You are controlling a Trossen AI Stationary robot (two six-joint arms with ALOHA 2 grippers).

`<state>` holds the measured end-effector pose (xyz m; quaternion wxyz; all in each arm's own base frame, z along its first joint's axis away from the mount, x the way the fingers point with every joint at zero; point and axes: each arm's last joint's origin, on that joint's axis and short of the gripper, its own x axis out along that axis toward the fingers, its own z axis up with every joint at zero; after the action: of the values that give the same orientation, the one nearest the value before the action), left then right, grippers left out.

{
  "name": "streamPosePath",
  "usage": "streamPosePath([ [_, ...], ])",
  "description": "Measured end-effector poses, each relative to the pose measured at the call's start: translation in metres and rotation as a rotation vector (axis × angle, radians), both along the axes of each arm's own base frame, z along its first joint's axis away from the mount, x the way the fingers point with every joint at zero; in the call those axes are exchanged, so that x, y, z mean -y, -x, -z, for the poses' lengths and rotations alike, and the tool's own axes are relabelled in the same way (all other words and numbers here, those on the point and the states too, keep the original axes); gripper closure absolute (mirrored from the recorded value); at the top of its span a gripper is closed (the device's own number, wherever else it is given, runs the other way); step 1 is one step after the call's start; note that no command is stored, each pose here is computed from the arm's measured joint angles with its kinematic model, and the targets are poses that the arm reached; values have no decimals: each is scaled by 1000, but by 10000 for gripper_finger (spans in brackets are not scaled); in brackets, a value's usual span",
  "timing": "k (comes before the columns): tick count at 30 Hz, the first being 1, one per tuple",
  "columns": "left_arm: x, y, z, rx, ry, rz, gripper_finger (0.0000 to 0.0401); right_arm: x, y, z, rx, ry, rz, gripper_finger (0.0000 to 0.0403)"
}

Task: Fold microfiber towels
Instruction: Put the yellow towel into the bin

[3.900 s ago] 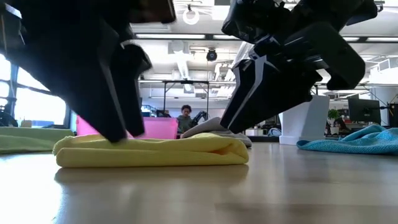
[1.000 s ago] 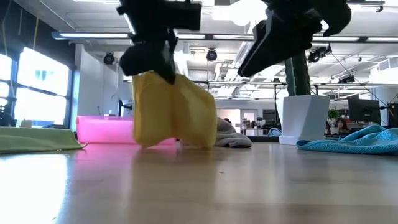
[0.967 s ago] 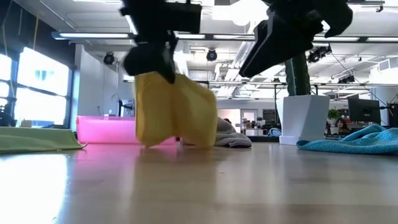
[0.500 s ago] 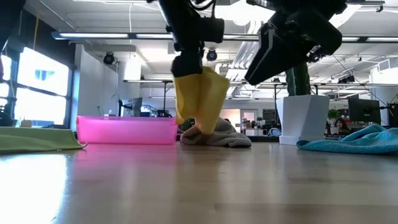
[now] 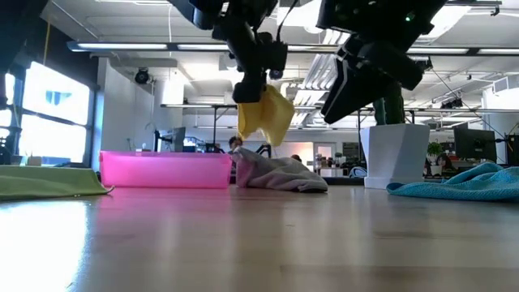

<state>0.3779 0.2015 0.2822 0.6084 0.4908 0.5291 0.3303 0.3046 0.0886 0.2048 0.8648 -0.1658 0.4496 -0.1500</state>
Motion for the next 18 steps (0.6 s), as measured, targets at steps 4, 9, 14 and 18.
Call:
streamPosePath([
  [4, -18, 13, 7, -68, 61, 9, 400, 7, -2, 0, -1, -3, 22, 231],
  [9, -15, 34, 31, -169, 326, -35, 400, 9, -2, 0, -3, -5, 26, 231],
  [14, -6, 52, 43, -239, 504, -128, 400, 9, -2, 0, -6, -2, 20, 231],
  [18, 2, 58, 46, -297, 555, -165, 400, 9, -2, 0, -5, -5, 23, 231],
])
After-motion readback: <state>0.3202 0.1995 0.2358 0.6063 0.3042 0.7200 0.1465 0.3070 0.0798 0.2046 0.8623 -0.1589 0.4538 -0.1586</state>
